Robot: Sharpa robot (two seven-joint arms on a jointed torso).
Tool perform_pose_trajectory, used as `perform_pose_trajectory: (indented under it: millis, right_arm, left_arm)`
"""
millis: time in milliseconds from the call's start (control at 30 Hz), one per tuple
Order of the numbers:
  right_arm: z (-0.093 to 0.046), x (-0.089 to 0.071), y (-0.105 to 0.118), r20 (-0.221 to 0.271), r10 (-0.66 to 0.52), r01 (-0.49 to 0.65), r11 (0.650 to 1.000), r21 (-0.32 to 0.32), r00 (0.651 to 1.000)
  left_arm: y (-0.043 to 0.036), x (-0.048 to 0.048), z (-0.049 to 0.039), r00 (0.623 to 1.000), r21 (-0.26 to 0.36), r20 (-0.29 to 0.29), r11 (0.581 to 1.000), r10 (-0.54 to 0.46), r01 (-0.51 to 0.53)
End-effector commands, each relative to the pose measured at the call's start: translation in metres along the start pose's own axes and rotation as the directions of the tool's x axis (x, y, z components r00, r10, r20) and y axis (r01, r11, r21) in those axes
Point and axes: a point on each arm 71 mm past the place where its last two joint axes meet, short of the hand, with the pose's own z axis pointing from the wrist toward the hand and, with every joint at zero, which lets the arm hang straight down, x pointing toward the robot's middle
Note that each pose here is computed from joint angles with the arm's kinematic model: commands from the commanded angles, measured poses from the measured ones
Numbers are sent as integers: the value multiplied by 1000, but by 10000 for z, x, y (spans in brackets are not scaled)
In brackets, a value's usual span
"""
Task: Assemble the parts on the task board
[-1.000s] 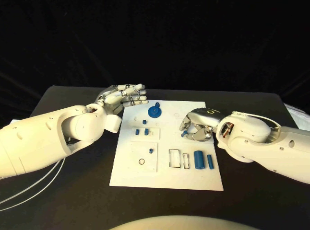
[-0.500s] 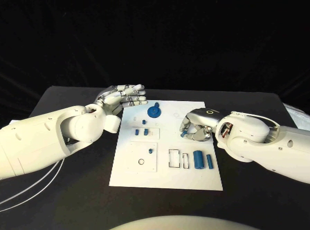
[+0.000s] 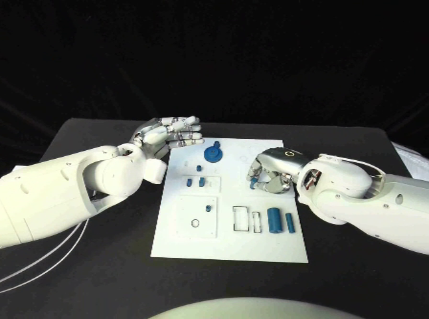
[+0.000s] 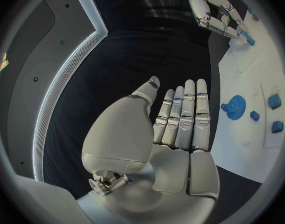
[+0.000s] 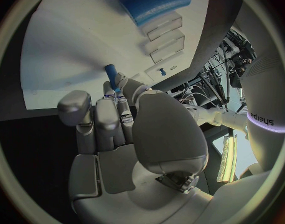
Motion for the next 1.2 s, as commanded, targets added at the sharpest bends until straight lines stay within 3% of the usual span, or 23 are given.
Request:
perform_pose_trajectory:
  millis: [33,333,500,833,1033,1200]
  right_arm:
    - [-20,-69,35,91,38,-36,999,-31,995]
    - [-125,-137,27,108,124,-122,992,-23,986]
    - [-164,-182,294,105,174,-163,981,-109,979]
    - [-58,-144,791,82,207,-180,951,-251,975]
    - [37,-32,958,62,195,-169,940,-295,979]
    - [116,169,1081,19,196,-180,932,-313,980]
  left_arm:
    - [-3,21,2,1000,4,-21,1000,-3,3]
    - [-6,16,3,1000,11,-15,1000,-1,1]
    - [-1,5,4,1000,10,-12,1000,0,0]
    - [16,-2,13,1000,9,-10,1000,-1,2]
    - [20,-9,17,1000,9,-8,1000,-1,1]
    - [20,-14,18,1000,10,-8,1000,-1,1]
